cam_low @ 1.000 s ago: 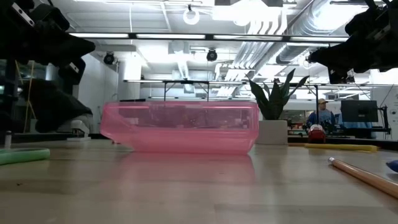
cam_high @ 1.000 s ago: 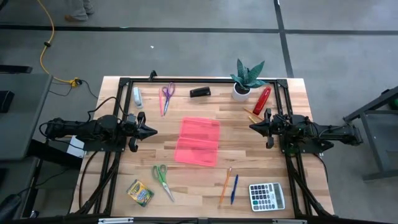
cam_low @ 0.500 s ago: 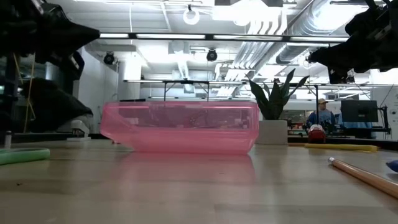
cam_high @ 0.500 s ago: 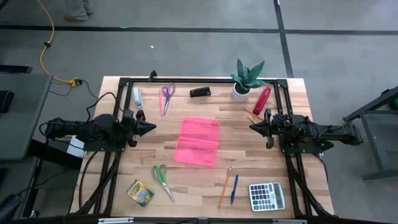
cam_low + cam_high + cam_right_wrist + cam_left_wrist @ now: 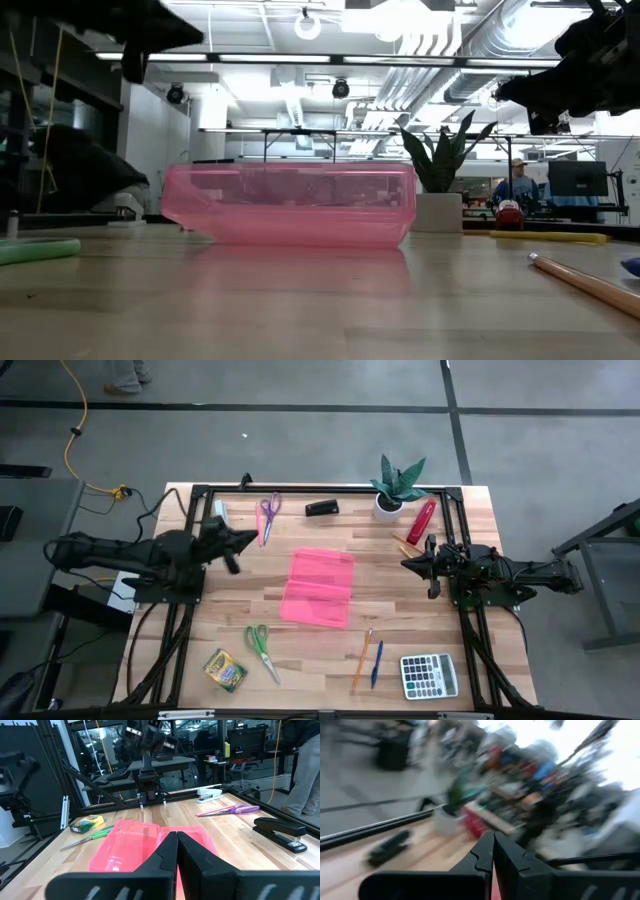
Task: Pick & place school supplies into a supply box
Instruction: Put the pink pencil into the pink supply box
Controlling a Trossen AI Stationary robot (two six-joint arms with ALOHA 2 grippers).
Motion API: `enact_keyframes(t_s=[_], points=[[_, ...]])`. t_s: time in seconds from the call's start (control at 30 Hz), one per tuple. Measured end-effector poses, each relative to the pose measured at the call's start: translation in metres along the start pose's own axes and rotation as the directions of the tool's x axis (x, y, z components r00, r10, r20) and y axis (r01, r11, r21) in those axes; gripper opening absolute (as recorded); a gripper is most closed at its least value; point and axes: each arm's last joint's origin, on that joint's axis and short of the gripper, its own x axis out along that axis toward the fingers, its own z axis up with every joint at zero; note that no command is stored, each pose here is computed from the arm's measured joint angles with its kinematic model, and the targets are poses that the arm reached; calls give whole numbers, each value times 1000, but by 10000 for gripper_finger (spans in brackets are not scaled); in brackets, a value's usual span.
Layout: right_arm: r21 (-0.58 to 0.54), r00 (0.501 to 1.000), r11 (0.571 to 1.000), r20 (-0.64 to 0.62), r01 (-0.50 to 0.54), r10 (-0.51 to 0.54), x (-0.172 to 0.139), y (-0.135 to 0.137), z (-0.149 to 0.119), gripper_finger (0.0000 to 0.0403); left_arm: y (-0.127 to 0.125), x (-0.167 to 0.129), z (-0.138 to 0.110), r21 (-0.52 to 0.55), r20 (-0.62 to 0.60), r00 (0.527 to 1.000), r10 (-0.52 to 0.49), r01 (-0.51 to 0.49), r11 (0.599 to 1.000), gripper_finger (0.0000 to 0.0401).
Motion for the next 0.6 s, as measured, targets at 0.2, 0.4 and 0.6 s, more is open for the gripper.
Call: enact_keyframes(t_s=[0.2,0.4,0.6], points=[[0,1000,1000,0,0,0,0,0,0,0,-22,34,33,135,-149,945,290,-271,953,0],[0,1000,1000,0,-1,1,0,0,0,0,-25,57,52,69,-221,913,344,-337,939,0],[0,1000,1000,0,-1,1,0,0,0,0,-9,70,54,-29,-289,882,372,-397,917,0]])
